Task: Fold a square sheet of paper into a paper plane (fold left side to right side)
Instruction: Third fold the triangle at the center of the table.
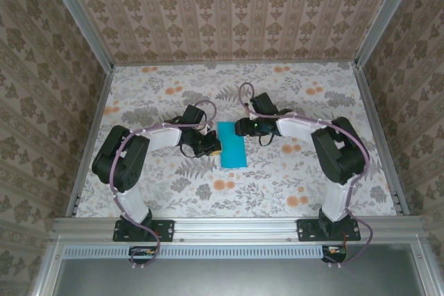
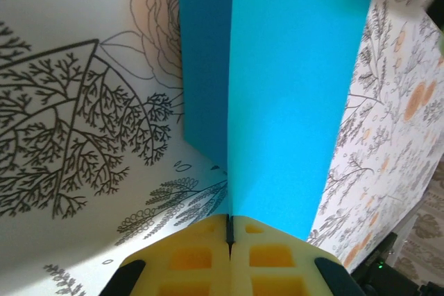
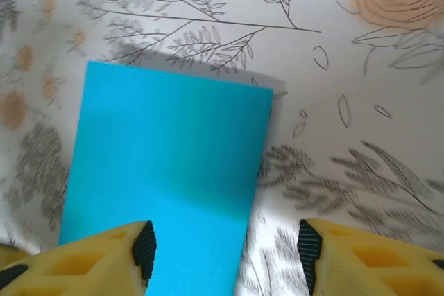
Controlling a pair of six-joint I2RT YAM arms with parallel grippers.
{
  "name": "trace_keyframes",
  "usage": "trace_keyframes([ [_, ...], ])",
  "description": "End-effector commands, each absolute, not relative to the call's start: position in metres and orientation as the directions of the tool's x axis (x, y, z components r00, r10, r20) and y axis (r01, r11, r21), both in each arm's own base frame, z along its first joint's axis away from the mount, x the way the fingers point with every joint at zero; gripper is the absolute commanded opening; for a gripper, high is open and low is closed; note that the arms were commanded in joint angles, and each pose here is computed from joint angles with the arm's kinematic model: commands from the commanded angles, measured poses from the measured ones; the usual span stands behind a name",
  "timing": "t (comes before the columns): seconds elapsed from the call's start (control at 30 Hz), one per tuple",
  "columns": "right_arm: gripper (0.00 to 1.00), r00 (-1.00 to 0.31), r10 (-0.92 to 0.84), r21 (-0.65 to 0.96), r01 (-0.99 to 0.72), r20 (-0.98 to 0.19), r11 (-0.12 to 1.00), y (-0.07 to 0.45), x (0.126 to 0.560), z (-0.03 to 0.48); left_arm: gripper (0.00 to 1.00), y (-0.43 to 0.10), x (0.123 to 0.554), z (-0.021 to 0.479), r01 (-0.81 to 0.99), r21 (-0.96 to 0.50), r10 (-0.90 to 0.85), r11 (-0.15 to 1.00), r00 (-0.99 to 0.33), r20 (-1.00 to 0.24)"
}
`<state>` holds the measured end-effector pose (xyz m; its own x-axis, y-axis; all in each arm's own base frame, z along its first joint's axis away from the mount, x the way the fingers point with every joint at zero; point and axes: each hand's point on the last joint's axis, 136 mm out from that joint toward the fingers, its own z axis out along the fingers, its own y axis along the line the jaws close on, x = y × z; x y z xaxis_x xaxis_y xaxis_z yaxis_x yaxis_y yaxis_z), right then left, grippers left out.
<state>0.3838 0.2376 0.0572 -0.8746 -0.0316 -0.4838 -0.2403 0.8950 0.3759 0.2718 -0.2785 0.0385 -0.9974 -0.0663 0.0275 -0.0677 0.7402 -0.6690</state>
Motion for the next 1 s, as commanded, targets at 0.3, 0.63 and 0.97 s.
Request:
trace_keyframes([
  [0.3, 0.80, -0.604, -0.365, 0.086, -0.587, -0.708, 0.805, 0.269, 0.264, 0.077, 0.00, -0.291, 0.264, 0.052, -0.142, -0.739, -0.090, 0.658, -0.990, 0.110],
  [0.63, 0.89, -0.459, -0.609, -0.133, -0.718, -0.647, 0.683, 0.312, 0.243, 0.051, 0.00, -0.292, 0.262, 0.051, -0.144, -0.744, -0.082, 0.653, -0.989, 0.119],
  [0.97, 0.64, -0.445, -0.620, -0.184, -0.698, -0.646, 0.692, 0.321, 0.261, 0.049, 0.00, -0.291, 0.262, 0.050, -0.145, -0.746, -0.078, 0.650, -0.989, 0.125],
])
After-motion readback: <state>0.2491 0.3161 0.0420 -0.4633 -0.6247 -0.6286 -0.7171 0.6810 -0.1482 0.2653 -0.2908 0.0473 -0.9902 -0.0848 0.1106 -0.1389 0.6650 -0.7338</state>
